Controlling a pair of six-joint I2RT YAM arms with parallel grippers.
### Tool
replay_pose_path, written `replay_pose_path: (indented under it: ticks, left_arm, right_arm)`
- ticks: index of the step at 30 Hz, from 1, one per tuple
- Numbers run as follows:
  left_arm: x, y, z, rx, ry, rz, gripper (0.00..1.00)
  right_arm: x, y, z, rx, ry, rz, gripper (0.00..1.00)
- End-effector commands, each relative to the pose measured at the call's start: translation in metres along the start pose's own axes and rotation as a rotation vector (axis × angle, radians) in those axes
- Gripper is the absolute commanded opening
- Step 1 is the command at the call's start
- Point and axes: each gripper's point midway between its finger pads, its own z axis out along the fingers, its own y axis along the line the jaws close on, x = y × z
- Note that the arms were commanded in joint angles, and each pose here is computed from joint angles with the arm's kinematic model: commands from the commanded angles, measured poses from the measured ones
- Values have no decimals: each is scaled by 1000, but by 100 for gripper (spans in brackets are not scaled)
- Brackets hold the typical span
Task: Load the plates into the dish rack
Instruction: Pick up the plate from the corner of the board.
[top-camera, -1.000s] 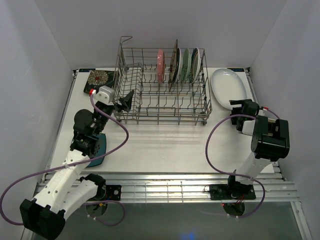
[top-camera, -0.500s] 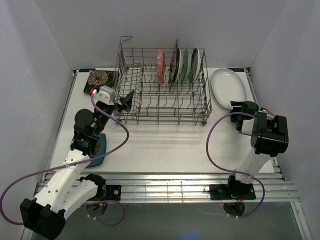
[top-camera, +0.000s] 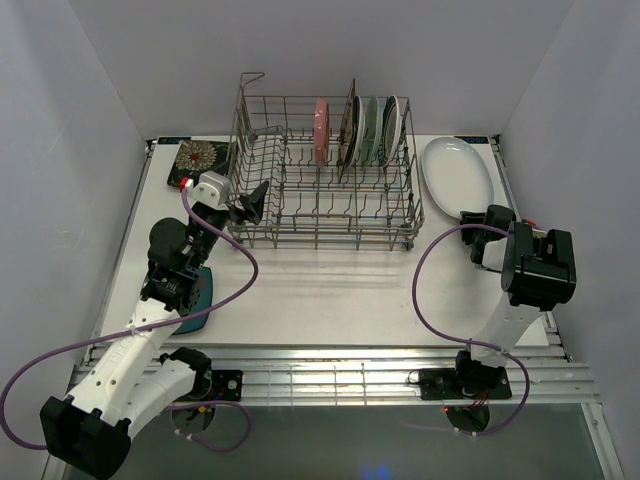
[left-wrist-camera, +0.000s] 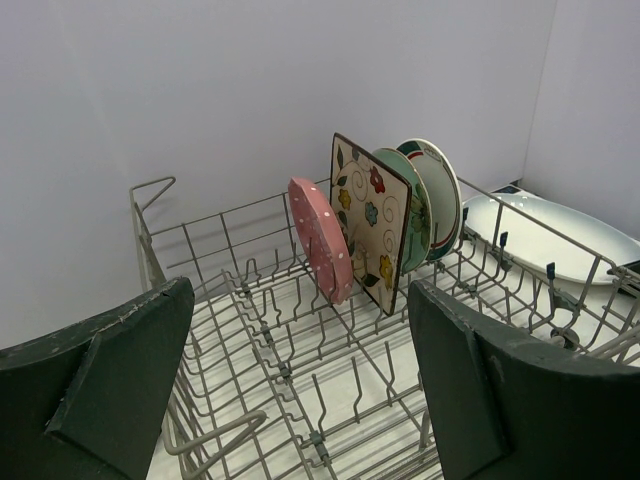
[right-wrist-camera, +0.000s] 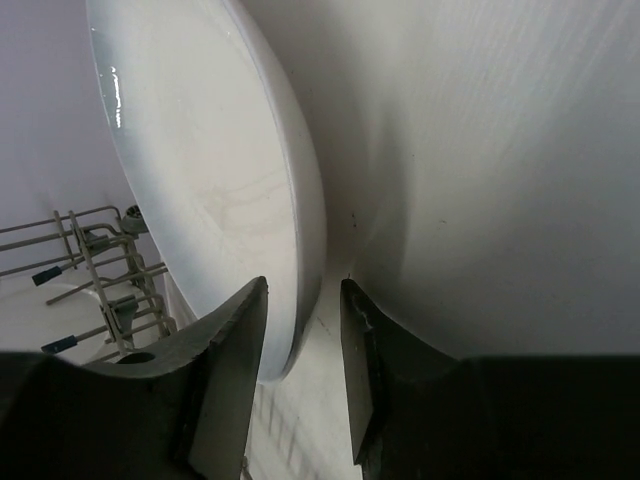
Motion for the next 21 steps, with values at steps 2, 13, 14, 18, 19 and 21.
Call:
replay_pose_path:
  ticks: [2,13,14,18,19,21]
  left_arm:
    - [1,-2,-3,12,-3,-1,98]
    - [-2,-4,-4,22,-10,-1,98]
    - [-2,-4,-4,22,-10,-1,98]
    - [-3,-3,-4,19,-13,0,98]
    - [-4,-3,-4,18,-14,0,98]
    - [-5,-4,-4,22,-19,0,98]
  right_arm:
    - [-8,-2,-4,4,-43,8,35]
    - [-26,12,-21,15,-118,-30,8]
    - [-29,11,-23,29,-128,-37,8]
    - [-35,15,-31,31,-158,-48,8]
    - [-38,21,-35,18,-167,-47,8]
    - [-40,21,-39,30,-180,-51,8]
